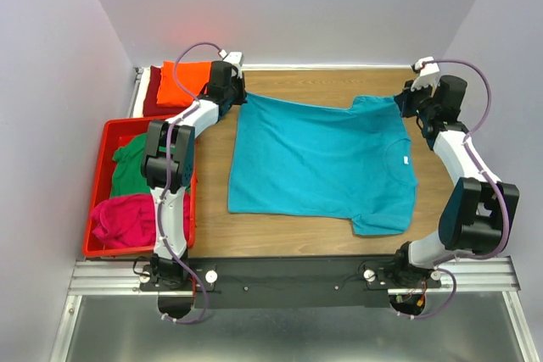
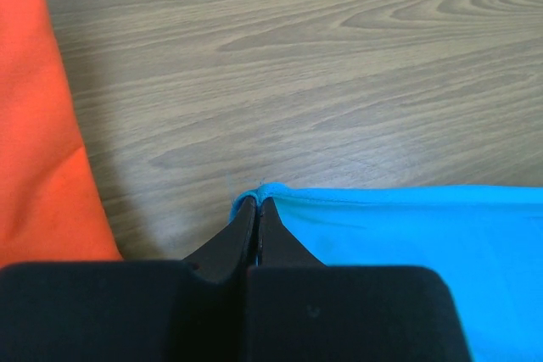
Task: Fold and stack the t-shirts
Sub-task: Fold the tshirt
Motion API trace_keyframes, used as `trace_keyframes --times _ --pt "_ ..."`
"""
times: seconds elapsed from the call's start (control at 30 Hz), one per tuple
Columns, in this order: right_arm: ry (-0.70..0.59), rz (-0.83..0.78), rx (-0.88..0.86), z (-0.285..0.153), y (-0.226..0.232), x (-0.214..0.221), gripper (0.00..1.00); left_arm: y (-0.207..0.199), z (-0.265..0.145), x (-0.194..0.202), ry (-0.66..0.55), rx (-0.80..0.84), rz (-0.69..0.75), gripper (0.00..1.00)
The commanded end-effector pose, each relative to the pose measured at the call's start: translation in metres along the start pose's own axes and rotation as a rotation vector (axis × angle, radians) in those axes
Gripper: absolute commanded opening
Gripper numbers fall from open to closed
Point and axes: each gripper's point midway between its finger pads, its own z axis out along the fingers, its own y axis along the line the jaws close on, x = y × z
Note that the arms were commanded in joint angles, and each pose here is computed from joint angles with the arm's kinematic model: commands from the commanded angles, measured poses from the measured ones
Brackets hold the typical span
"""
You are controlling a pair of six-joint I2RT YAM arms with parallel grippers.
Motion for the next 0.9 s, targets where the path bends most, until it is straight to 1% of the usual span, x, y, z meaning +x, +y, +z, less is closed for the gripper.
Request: trace_keyframes --times 0.0,0.23,0.43,0.63,0.87 --pt "0.002 -0.007 0.004 -0.004 0.002 0.005 0.01 -0.004 -0.005 -0.002 -0.003 0.030 0.025 0.00" --pt "0.024 -0.012 0.011 -0.004 0.002 0.016 0.01 -0.004 -0.013 0.001 -0.009 0.031 0.028 0.00" --pt "0.023 -0.018 0.021 -0.012 0.004 0.018 0.01 -0.007 -0.030 -0.005 -0.038 0.030 0.014 0.00" --pt "0.020 -0.022 0.030 -0.022 0.007 0.020 0.01 -0.006 -0.041 0.007 -0.029 0.029 0.001 0.00" --pt "0.040 -0.041 0.040 -0.033 0.011 0.033 0.01 -0.010 -0.053 0.025 0.003 0.051 -0.016 0.00"
